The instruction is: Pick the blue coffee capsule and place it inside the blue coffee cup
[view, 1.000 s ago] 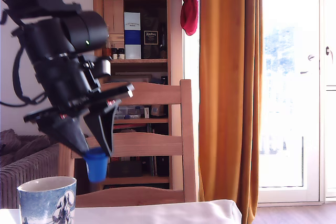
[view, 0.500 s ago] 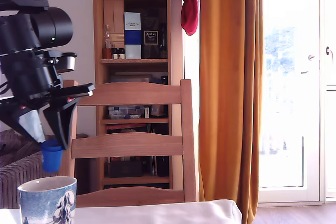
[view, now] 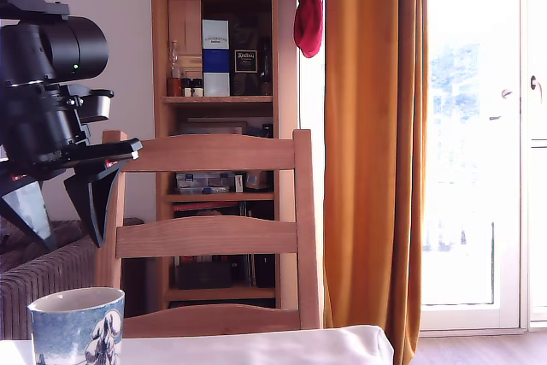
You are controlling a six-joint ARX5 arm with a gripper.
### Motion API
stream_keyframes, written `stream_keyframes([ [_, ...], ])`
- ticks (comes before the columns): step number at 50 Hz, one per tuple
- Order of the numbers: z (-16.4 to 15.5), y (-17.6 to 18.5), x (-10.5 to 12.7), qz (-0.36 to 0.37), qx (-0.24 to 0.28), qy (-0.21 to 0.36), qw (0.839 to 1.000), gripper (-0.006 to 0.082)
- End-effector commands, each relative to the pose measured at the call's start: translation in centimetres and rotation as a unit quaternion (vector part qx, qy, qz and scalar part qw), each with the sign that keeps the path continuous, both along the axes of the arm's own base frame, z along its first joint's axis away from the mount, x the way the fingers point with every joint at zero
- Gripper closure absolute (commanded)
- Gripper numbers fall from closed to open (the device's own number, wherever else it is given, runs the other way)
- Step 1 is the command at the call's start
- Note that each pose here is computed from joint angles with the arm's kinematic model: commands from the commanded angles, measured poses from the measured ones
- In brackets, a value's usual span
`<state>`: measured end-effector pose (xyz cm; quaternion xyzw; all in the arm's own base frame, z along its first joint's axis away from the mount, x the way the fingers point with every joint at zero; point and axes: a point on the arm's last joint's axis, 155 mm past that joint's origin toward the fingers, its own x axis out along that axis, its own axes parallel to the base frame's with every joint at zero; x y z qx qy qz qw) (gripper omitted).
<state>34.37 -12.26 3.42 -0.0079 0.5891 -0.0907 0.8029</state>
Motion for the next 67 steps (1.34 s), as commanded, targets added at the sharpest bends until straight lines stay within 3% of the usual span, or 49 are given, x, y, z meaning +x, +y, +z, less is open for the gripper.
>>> stream_keyframes([
  [1,-0.7,0.1,-0.3,-0.006,0.007,0.008,1.000,0.0254],
  [4,-0.7,0.2,-0.3,-0.017,0.012,0.006,1.000,0.0400],
  [10,-0.6,0.5,-0.1,-0.040,0.026,-0.002,0.999,0.0802],
  [20,0.4,1.8,0.9,-0.052,0.067,-0.034,0.996,0.0779],
  [36,4.9,3.8,2.1,-0.030,0.063,-0.113,0.991,0.0779],
  [53,10.9,8.6,1.3,0.029,0.058,-0.222,0.973,0.0779],
  [67,13.8,11.7,-0.5,0.062,0.064,-0.291,0.953,0.0779],
])
